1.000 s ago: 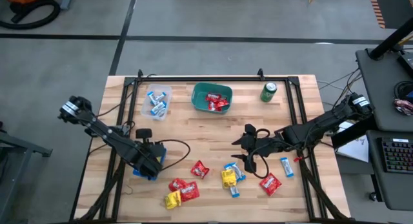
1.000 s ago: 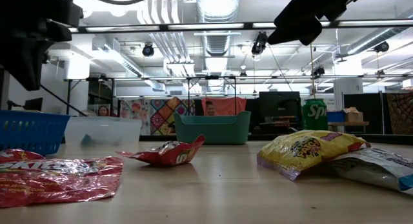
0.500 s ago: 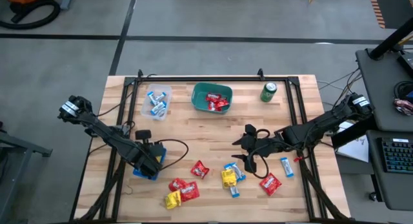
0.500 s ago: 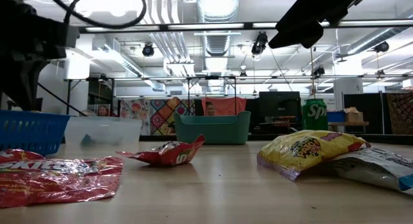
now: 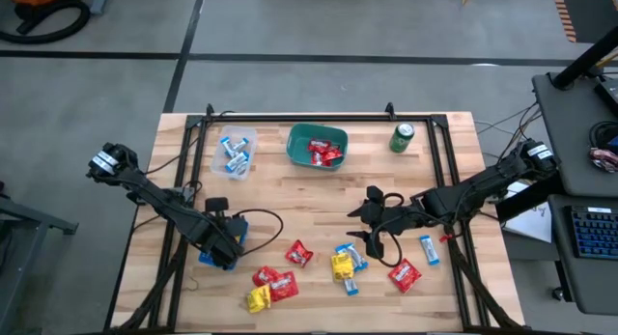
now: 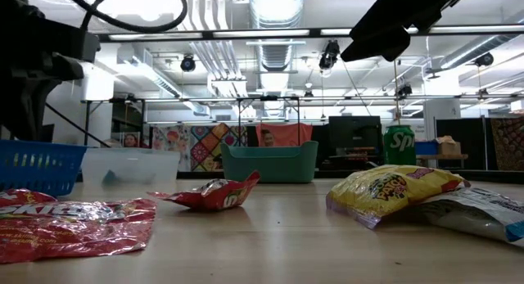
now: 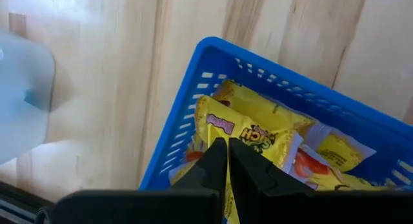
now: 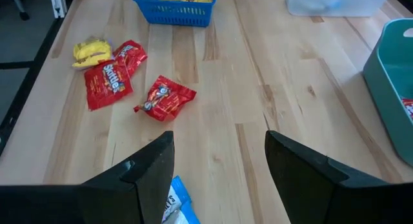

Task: Sort candy
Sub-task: Put the yellow candy into the blue basket, then put the white candy into the transparent bin, then put the red candy into the green bin

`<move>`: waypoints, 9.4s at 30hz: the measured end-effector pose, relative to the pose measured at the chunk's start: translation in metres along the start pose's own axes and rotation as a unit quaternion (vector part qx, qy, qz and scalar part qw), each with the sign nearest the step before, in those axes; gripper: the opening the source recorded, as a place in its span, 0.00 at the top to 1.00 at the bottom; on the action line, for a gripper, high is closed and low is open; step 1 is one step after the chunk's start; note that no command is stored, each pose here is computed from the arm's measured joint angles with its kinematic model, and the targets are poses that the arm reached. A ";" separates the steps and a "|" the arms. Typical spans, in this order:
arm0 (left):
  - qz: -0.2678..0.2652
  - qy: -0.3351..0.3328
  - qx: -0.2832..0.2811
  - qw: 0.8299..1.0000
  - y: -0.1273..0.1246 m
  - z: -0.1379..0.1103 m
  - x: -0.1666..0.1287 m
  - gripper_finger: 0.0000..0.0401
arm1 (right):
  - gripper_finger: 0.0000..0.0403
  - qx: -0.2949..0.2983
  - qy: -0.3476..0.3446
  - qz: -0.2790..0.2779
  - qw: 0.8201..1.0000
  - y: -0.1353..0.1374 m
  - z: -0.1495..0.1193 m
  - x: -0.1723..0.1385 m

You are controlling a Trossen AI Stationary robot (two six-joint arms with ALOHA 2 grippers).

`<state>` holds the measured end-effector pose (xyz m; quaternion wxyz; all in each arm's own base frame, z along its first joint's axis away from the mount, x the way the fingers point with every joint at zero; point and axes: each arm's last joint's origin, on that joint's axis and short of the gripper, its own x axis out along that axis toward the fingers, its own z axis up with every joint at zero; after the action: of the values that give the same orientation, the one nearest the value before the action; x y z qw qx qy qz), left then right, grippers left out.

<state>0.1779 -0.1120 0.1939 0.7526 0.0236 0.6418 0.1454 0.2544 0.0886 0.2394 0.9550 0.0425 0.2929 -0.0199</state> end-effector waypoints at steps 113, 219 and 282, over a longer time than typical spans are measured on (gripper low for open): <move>-0.050 -0.401 0.055 0.913 -0.060 0.097 -0.050 1.00 | 0.91 0.287 0.461 -0.186 0.819 0.006 -0.130 -0.023; 0.234 -0.010 -0.356 0.905 0.174 0.078 0.009 0.92 | 0.48 0.008 -0.173 -0.043 0.984 0.020 -0.022 -0.001; 0.008 -0.336 0.017 0.942 -0.091 0.100 0.032 0.64 | 0.48 0.147 -0.032 0.030 0.988 0.019 -0.046 0.005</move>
<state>0.2965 -0.1758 0.1608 0.9228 0.0883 0.3539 0.1241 0.2340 0.1123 0.2001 0.9475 0.1902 0.2545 -0.0354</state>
